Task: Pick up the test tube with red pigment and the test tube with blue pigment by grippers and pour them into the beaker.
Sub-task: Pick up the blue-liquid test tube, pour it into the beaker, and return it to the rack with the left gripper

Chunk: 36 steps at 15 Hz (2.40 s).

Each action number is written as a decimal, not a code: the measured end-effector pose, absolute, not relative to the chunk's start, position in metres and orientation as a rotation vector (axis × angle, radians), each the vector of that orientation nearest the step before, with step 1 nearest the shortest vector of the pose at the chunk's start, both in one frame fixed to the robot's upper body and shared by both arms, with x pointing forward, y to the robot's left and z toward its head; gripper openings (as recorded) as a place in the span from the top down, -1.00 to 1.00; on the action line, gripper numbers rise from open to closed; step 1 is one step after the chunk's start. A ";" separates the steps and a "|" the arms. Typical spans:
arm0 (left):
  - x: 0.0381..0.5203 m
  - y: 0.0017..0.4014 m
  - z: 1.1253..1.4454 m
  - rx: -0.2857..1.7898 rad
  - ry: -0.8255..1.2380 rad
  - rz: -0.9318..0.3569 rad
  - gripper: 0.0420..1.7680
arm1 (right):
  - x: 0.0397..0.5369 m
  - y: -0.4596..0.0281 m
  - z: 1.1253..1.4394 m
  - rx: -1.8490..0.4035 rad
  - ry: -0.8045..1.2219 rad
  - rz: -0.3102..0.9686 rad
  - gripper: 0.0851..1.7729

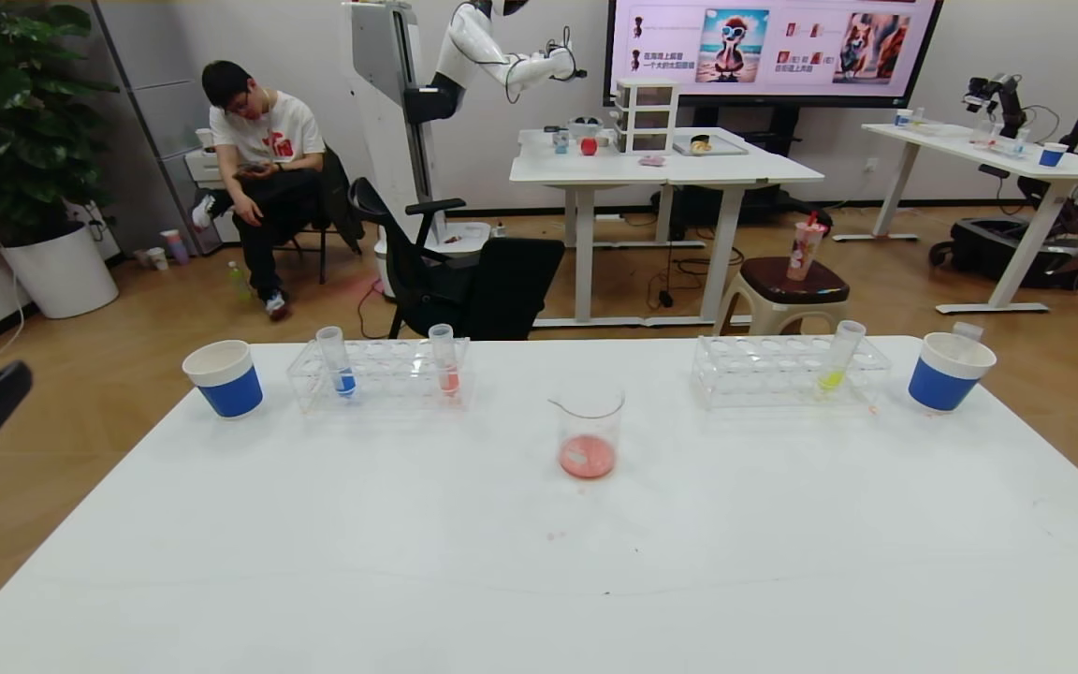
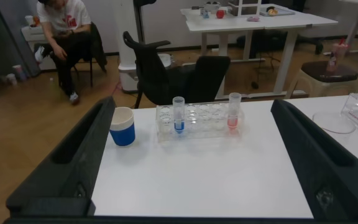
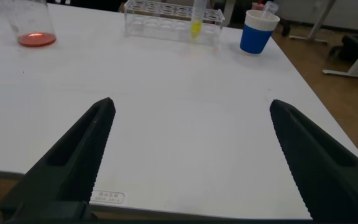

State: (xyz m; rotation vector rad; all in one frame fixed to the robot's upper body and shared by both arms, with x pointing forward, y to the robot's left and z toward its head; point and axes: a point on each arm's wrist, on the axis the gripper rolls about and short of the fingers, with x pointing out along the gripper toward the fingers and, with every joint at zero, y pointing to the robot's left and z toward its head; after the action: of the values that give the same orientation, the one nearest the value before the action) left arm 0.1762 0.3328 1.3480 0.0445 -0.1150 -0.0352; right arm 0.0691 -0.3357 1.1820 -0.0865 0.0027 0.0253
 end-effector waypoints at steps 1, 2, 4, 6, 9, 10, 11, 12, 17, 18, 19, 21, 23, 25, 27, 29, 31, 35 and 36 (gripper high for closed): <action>0.198 0.333 1.348 0.042 -0.101 -0.035 -0.98 | 0.069 -0.336 1.182 -0.087 0.003 0.025 -0.96; 0.220 0.333 1.346 0.036 -0.086 -0.034 -0.98 | 0.069 -0.336 1.182 -0.087 0.003 0.025 -0.96; 0.266 0.334 1.333 0.017 -0.059 -0.030 -0.98 | 0.069 -0.336 1.182 -0.087 0.002 0.025 -0.96; 0.306 0.336 1.314 0.001 -0.036 -0.024 -0.98 | 0.069 -0.336 1.182 -0.087 0.003 0.025 -0.96; 0.358 0.338 1.277 -0.010 -0.037 -0.013 -0.98 | 0.069 -0.336 1.182 -0.086 0.002 0.025 -0.96; 0.371 0.339 1.264 -0.012 -0.044 -0.008 -0.98 | 0.069 -0.336 1.182 -0.086 0.002 0.025 -0.96; 0.382 0.339 1.253 -0.013 -0.057 -0.004 -0.98 | 0.069 -0.336 1.182 -0.086 0.002 0.025 -0.96; 0.393 0.339 1.238 -0.012 -0.053 -0.001 -0.98 | 0.069 -0.336 1.182 -0.087 0.002 0.025 -0.96; 0.428 0.336 1.189 -0.010 0.034 -0.010 -0.98 | 0.069 -0.336 1.182 -0.086 0.003 0.025 -0.96; 0.433 0.336 1.184 -0.010 0.039 -0.010 -0.98 | 0.069 -0.336 1.182 -0.086 0.003 0.026 -0.96; 0.438 0.336 1.182 -0.010 0.035 -0.009 -0.98 | 0.069 -0.336 1.182 -0.086 0.002 0.025 -0.96; 0.448 0.336 1.180 -0.012 0.021 -0.008 -0.98 | 0.069 -0.336 1.182 -0.087 0.002 0.025 -0.96; 0.459 0.336 1.179 -0.012 0.007 -0.008 -0.98 | 0.069 -0.336 1.182 -0.087 0.003 0.026 -0.96; 0.472 0.337 1.177 -0.011 -0.010 0.000 -0.98 | 0.069 -0.336 1.182 -0.086 0.002 0.025 -0.96; 0.486 0.338 1.174 -0.010 -0.026 0.013 -0.98 | 0.069 -0.336 1.182 -0.086 0.002 0.025 -0.96; 0.498 0.338 1.169 -0.010 -0.030 0.017 -0.98 | 0.069 -0.336 1.182 -0.086 0.002 0.025 -0.96; 0.503 0.337 1.165 -0.010 -0.031 0.015 -0.98 | 0.069 -0.336 1.182 -0.087 0.002 0.025 -0.96; 0.507 0.336 1.160 -0.013 -0.032 0.013 -0.12 | 0.069 -0.336 1.182 -0.087 0.003 0.025 -0.96; 0.507 0.335 1.160 -0.014 -0.036 0.008 0.40 | 0.069 -0.336 1.182 -0.087 0.003 0.025 -0.96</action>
State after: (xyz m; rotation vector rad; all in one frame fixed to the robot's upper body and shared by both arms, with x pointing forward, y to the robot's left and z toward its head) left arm 0.5074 0.3350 1.1604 -0.0143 -0.0356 0.0083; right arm 0.0691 -0.3357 1.1820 -0.0865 0.0027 0.0253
